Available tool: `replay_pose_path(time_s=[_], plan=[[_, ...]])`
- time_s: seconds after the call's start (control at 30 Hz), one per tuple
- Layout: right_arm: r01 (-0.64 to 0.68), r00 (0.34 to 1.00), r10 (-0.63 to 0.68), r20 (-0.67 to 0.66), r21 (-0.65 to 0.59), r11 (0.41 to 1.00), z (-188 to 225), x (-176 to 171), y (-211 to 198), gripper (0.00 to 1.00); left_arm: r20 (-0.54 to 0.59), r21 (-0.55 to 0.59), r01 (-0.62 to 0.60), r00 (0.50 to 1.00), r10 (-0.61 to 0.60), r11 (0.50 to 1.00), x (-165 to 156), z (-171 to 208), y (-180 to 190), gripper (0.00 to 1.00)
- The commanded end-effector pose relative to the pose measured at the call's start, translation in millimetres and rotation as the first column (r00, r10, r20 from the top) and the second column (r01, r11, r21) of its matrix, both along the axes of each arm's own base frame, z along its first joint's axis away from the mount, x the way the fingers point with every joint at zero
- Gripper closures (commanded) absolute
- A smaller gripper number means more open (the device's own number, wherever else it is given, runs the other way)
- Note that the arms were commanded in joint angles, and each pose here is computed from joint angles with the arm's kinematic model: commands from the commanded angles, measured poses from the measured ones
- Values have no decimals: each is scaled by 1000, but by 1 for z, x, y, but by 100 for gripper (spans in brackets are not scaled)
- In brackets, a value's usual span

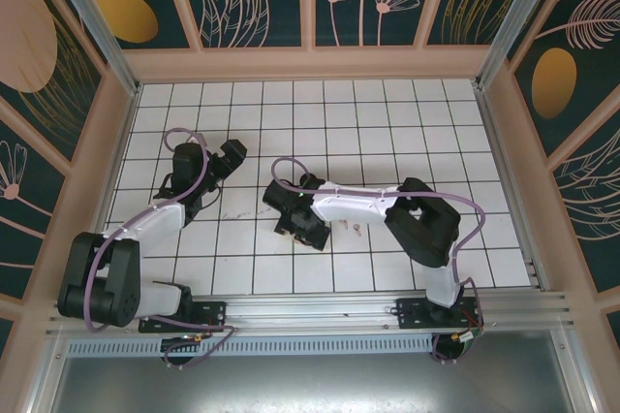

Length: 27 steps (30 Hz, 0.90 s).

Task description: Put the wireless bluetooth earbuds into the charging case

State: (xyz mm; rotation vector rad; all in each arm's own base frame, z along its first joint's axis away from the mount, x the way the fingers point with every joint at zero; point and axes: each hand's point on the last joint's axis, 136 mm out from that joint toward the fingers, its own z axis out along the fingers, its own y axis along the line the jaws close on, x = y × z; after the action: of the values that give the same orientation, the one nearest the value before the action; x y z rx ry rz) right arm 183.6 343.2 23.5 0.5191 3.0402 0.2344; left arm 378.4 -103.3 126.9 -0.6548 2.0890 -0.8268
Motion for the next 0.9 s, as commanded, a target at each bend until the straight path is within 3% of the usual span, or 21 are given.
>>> replay_pose_path(time_s=[0.0, 0.87], plan=[[32, 999, -32, -22, -6, 999, 0, 1, 4, 20, 28, -19, 20, 999, -20, 1000, 6, 10, -6, 1], [25, 1000, -25, -13, -20, 999, -4, 12, -2, 33, 5, -31, 24, 1000, -24, 999, 8, 4, -9, 1]])
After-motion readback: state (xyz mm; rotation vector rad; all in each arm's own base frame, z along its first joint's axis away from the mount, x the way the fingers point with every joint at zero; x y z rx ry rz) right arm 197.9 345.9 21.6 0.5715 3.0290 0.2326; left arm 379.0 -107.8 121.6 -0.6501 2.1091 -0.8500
